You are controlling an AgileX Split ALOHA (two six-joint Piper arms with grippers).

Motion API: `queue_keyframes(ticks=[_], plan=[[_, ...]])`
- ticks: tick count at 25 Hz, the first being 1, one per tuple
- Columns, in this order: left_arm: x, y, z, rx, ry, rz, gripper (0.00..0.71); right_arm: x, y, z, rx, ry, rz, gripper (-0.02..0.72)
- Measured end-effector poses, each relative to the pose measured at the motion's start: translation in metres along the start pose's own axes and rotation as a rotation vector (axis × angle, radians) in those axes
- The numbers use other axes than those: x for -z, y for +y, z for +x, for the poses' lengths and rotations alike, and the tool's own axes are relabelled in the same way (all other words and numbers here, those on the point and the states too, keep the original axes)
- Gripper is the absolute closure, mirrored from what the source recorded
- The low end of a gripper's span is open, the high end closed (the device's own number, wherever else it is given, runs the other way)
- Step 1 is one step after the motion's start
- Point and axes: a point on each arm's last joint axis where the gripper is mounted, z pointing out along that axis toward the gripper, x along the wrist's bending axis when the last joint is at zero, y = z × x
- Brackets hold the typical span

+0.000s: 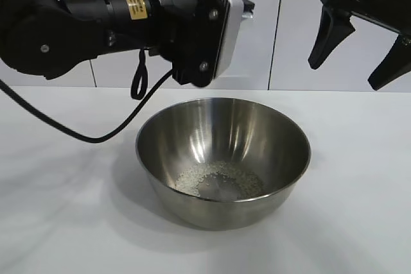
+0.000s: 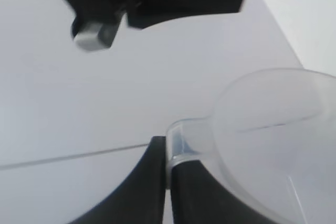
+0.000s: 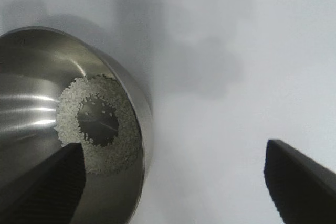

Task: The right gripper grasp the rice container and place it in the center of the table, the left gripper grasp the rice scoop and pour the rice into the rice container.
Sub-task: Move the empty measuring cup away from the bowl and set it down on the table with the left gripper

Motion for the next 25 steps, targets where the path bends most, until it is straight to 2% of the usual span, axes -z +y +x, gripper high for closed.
queue_keyframes(ticks=[7,11,18,25], plan=[[0.008,-0.031,0.021,0.521,0.280,0.291,0.702,0.000,0.001,0.001,-0.005,0.006,-0.009,0.066],[0.018,-0.044,0.034,0.695,0.414,0.398,0.702,0.000,0.001,0.000,-0.005,0.005,-0.010,0.066],[0.040,-0.056,0.047,0.993,0.567,0.514,0.702,0.000,0.001,0.001,-0.006,0.007,-0.016,0.066],[0.078,-0.052,0.045,1.282,0.644,0.510,0.702,0.000,0.001,0.001,-0.006,0.007,-0.016,0.066]])
